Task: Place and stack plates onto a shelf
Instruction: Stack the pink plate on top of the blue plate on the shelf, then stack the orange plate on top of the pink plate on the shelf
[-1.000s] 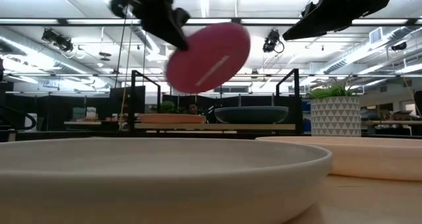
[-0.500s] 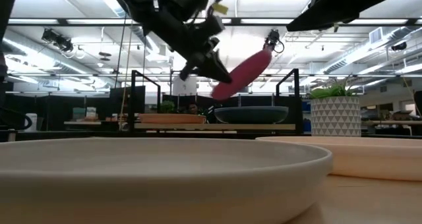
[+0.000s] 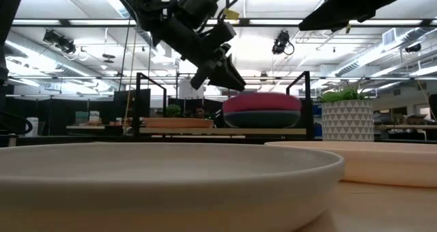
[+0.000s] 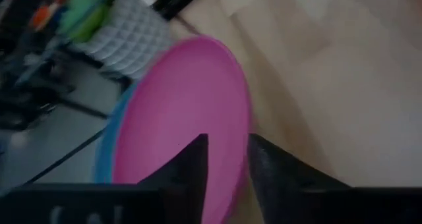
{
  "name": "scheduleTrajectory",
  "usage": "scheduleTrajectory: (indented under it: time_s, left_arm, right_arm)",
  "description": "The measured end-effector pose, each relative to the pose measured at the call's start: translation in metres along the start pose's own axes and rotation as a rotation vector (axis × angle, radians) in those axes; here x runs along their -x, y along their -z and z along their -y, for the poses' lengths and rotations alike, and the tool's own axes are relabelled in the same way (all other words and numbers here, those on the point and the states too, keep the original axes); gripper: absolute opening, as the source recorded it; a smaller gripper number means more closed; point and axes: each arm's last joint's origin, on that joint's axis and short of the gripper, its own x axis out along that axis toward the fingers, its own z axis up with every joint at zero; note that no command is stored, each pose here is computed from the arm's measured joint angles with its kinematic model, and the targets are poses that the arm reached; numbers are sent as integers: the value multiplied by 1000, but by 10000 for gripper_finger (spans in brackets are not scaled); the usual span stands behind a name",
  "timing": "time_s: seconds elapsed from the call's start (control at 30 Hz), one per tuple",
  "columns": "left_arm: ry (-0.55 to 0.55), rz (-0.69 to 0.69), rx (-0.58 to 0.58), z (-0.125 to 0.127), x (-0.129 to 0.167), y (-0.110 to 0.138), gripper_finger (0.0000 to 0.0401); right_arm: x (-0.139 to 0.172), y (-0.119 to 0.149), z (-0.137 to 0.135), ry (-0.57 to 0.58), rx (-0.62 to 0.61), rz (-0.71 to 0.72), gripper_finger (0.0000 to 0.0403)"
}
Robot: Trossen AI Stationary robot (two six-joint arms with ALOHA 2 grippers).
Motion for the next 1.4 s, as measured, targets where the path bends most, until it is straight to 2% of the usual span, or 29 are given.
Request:
scheduleTrajectory:
  time_s: [0.13,0.23,0.33,0.4,0.6,0.7,0.87,1.07,1.23,1.4]
  left_arm:
    - [-93,-49,-2,2,16,-16,138]
    - [-60,-62,-1,10,30,-28,140]
    - [-3,-82,88,20,43,-35,140]
    - [70,-129,173,30,50,-36,140]
    - [402,-344,425,75,70,-34,141]
    - [467,-473,556,96,79,-36,141]
    - [479,-646,733,133,99,-47,141]
    - [486,-705,880,178,125,-67,141]
    - [398,-756,1071,205,145,-77,141]
    - [298,-824,1294,231,163,-82,141]
  right_arm:
    - [0,0,-1,-4,7,0,118]
    - [0,1,-1,-2,25,-4,118]
    - [0,1,-1,2,42,-11,118]
    - [0,2,0,2,54,-18,118]
    - [0,4,-1,-8,118,-34,118]
    - [0,4,0,-6,154,-35,118]
    - [-2,4,4,13,207,-41,118]
    - [-7,1,15,58,307,-36,118]
    - [-12,-5,28,118,387,0,118]
    - [-17,-11,41,107,433,60,118]
